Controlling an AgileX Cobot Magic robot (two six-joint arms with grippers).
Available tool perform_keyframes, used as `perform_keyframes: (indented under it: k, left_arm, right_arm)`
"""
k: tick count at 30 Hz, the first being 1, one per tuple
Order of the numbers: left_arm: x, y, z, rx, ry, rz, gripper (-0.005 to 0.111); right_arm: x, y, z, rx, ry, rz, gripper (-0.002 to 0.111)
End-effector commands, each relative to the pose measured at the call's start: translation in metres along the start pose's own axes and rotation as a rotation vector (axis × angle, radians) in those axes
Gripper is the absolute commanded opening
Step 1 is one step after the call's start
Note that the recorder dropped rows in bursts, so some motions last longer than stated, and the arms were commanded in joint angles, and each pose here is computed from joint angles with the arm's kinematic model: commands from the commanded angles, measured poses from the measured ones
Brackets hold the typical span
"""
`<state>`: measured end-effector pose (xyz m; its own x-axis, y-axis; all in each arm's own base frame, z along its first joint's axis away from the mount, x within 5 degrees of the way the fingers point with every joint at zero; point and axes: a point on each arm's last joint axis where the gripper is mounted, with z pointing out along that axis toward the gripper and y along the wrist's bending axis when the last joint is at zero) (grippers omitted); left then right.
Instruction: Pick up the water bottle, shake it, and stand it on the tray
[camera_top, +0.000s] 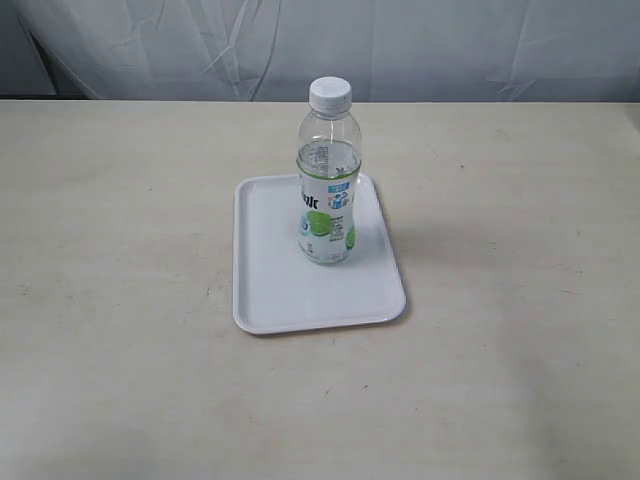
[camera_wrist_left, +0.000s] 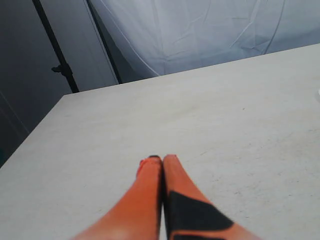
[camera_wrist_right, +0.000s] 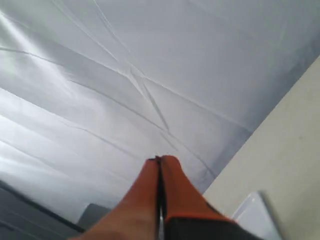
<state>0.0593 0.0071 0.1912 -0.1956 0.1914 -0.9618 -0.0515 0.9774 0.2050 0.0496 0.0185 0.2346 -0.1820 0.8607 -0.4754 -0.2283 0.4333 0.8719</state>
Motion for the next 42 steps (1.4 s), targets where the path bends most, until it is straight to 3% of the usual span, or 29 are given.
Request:
perform_keyframes:
  k: [1, 6, 7, 10, 18, 22, 25, 34, 38, 42]
  left_arm:
    - [-0.001, 0.000, 0.000, -0.002, -0.015, -0.003, 0.000]
    - [-0.001, 0.000, 0.000, -0.002, -0.015, -0.003, 0.000]
    - [-0.001, 0.000, 0.000, -0.002, -0.015, -0.003, 0.000]
    - [-0.001, 0.000, 0.000, -0.002, -0.015, -0.003, 0.000]
    - [-0.001, 0.000, 0.000, -0.002, -0.015, -0.003, 0.000]
    - [-0.001, 0.000, 0.000, -0.002, -0.015, -0.003, 0.000]
    - [-0.001, 0.000, 0.000, -0.002, -0.015, -0.003, 0.000]
    - [-0.001, 0.000, 0.000, -0.002, -0.015, -0.003, 0.000]
    - [-0.001, 0.000, 0.000, -0.002, -0.015, -0.003, 0.000]
    - [-0.001, 0.000, 0.000, -0.002, -0.015, -0.003, 0.000]
  right_arm:
    - [0.011, 0.005, -0.001, -0.050, 0.122, 0.121, 0.000]
    - [0.005, 0.031, -0.006, -0.150, 0.154, 0.144, 0.000]
    - [0.002, 0.041, -0.008, -0.195, 0.155, 0.025, 0.000]
    - [-0.008, 0.080, -0.019, -0.366, 0.096, -0.560, 0.000]
    - [-0.034, 0.115, 0.043, -0.214, 0.275, -0.901, -0.001]
    - [-0.049, 0.127, 0.079, -0.148, 0.324, -0.992, -0.001]
    - [-0.058, 0.125, 0.106, -0.041, 0.359, -0.978, -0.001]
    - [-0.069, 0.075, 0.180, 0.508, 0.536, -1.018, -0.001]
    - [-0.033, 0.072, 0.193, 0.462, 0.688, -1.055, -0.001]
    - [0.022, 0.079, 0.193, 0.260, 0.807, -1.112, -0.001]
